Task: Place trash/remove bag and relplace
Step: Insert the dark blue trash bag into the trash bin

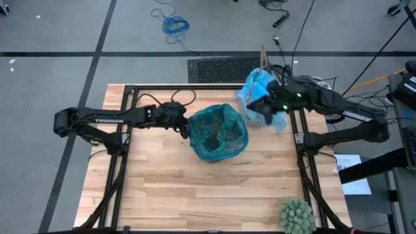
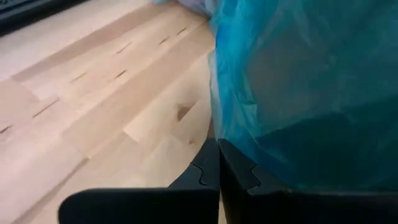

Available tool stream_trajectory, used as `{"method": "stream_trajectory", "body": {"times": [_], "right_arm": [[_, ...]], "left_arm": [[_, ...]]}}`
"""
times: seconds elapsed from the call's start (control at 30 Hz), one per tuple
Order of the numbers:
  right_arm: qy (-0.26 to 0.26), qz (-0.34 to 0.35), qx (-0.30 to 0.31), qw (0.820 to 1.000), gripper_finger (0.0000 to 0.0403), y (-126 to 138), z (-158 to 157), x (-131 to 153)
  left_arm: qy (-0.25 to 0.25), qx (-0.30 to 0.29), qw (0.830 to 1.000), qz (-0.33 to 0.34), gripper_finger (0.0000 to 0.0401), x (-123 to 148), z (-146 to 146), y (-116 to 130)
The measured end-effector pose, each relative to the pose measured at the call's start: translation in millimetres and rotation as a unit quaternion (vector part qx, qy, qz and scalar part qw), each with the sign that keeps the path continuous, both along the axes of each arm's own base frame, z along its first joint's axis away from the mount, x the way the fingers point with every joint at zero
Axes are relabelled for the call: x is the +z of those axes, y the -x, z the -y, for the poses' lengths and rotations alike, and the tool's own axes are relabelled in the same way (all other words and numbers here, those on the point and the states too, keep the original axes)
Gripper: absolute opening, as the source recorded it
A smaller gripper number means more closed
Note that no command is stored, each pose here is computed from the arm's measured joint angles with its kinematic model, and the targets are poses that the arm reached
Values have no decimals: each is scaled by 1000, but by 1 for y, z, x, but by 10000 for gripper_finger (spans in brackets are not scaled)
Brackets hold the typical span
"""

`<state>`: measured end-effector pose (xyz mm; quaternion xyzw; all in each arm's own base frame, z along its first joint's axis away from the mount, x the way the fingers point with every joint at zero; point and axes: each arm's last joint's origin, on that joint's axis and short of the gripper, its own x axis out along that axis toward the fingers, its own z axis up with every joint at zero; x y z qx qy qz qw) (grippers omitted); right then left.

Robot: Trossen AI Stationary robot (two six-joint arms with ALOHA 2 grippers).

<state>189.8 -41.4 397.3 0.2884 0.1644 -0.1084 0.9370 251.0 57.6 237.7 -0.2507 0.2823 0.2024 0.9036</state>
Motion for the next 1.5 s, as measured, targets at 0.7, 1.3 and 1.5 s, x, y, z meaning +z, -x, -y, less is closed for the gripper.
{"method": "stream_trajectory", "body": {"times": [0.7, 1.3, 1.5], "right_arm": [[32, -215, 17, 976, 0, -20, -121, -59], [37, -215, -102, 971, 0, -36, -161, -91], [45, -165, -100, 980, 0, -38, -173, -73]], "left_arm": [[26, -28, 999, 24, 0, -9, 7, -17], [18, -42, 999, -11, 0, -24, 20, -26], [17, -51, 999, -6, 0, -24, 25, -27]]}}
